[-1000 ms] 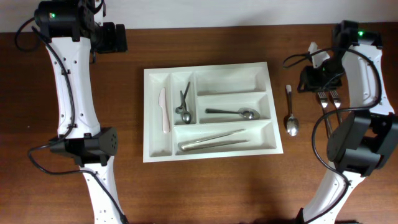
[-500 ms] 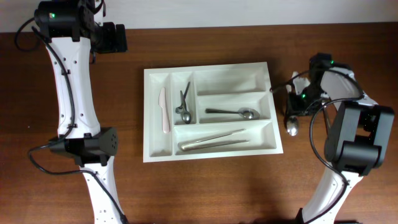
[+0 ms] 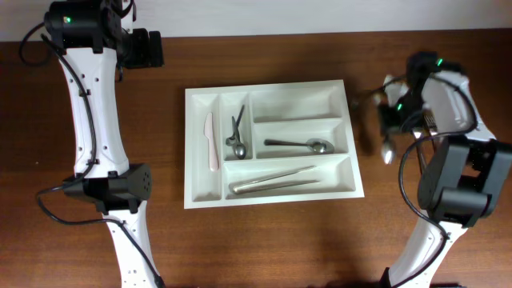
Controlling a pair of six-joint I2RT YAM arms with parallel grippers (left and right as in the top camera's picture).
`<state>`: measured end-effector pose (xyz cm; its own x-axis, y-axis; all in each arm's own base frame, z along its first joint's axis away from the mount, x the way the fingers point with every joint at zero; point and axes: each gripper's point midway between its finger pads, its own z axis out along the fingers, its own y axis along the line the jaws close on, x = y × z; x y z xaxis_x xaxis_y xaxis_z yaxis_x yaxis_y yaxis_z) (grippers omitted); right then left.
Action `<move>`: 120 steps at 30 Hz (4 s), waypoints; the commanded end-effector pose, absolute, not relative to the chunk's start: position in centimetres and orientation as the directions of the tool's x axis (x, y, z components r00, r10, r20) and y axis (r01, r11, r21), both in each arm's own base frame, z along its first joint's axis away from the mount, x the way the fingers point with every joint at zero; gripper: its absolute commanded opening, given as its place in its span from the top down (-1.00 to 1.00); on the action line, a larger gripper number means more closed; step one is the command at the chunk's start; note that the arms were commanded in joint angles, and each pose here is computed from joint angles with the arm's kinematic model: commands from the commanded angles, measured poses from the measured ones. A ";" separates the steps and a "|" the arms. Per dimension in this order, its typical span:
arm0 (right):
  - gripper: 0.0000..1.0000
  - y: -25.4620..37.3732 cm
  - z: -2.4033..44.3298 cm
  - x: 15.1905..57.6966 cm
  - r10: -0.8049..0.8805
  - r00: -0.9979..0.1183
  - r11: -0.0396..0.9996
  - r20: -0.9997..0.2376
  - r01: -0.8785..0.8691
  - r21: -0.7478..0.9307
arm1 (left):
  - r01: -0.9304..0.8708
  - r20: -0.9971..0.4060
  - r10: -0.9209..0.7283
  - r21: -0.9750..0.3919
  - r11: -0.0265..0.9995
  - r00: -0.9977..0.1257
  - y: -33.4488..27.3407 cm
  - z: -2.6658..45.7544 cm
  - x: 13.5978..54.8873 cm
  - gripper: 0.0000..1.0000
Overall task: Pack container
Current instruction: 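Return the right gripper to the second spoon and grasp it, then place the second spoon in the middle compartment and release, then move the right gripper over the two forks and grasp one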
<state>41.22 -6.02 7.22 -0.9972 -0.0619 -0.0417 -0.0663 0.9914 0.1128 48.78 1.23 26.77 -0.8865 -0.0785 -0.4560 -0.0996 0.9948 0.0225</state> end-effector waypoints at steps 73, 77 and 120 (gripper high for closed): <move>-0.98 -9.6 15.9 40.4 -0.039 -0.985 0.987 -0.165 -0.065 0.149 | -0.111 -0.473 -0.088 0.020 0.994 -0.877 1.3 27.4 48.7 -0.99; -0.55 -12.2 14.6 39.7 -0.002 -0.990 0.995 -0.138 -0.015 0.097 | -0.111 -0.473 -0.088 0.020 0.994 -0.877 1.3 27.4 48.7 -0.98; -0.26 -16.9 0.8 39.4 0.074 -0.984 0.994 -0.162 0.086 -0.067 | -0.111 -0.473 -0.088 0.020 0.994 -0.877 1.3 27.4 48.7 -0.99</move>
